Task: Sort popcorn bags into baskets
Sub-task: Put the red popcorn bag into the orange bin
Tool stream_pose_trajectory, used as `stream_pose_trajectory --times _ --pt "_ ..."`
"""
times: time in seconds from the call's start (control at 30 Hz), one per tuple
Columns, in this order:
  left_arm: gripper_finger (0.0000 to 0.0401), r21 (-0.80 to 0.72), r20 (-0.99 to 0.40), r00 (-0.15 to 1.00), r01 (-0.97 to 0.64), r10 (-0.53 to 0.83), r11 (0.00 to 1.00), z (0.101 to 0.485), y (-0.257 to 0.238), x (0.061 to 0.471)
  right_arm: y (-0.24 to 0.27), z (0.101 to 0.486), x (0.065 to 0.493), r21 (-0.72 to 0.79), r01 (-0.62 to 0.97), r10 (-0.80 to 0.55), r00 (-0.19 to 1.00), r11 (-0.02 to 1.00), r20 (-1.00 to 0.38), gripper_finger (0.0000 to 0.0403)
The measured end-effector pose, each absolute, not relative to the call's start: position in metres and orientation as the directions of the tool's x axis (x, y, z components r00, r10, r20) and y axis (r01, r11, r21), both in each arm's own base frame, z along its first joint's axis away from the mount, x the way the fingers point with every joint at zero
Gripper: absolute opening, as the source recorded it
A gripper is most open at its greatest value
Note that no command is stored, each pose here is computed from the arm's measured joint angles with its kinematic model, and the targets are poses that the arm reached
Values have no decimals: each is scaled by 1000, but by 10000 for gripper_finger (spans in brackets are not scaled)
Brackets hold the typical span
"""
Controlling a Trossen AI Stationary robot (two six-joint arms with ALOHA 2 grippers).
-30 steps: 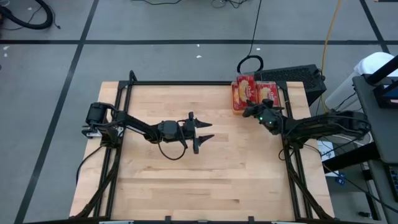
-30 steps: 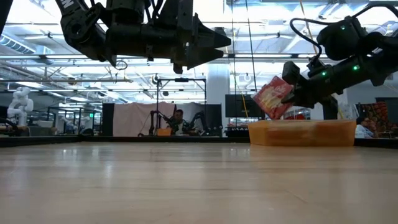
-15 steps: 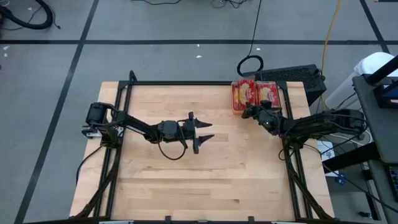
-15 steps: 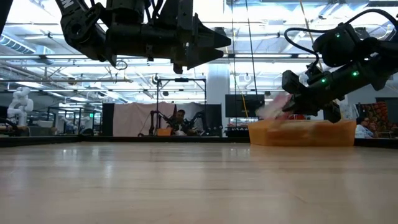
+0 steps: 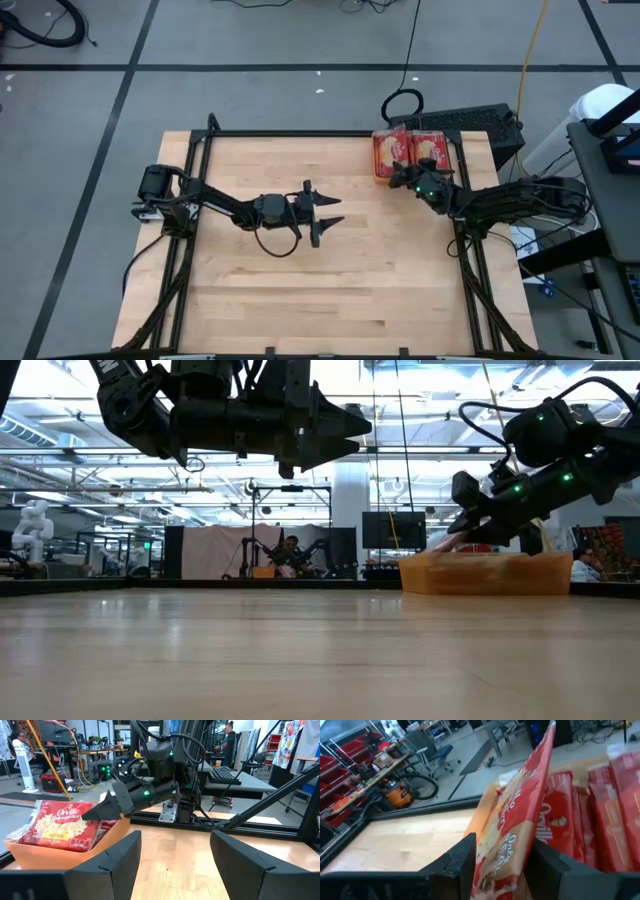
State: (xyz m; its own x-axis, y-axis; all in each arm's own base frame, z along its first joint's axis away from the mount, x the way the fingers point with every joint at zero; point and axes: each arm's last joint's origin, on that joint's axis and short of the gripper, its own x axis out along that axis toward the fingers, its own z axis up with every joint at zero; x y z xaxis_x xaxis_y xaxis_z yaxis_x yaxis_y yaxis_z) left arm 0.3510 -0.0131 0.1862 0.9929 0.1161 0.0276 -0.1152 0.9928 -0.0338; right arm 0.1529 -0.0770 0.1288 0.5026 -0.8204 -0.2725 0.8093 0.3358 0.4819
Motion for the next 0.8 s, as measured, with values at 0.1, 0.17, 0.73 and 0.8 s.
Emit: stream_pose_trajectory --times 0.1,0.17,0.73,0.8 --pt "239 -35 28 993 -115 116 993 186 -13 351 -78 133 156 461 812 -822 508 357 -257 146" --pt "239 -36 26 993 -115 116 993 186 -13 351 -78 134 157 432 821 -823 508 374 -253 152" --pt "239 -34 20 993 -114 115 993 185 -13 351 -81 136 152 425 828 -818 504 366 -277 163" --pt "239 -35 19 993 -114 115 993 185 -13 351 -78 137 153 434 818 -811 517 377 -272 163"
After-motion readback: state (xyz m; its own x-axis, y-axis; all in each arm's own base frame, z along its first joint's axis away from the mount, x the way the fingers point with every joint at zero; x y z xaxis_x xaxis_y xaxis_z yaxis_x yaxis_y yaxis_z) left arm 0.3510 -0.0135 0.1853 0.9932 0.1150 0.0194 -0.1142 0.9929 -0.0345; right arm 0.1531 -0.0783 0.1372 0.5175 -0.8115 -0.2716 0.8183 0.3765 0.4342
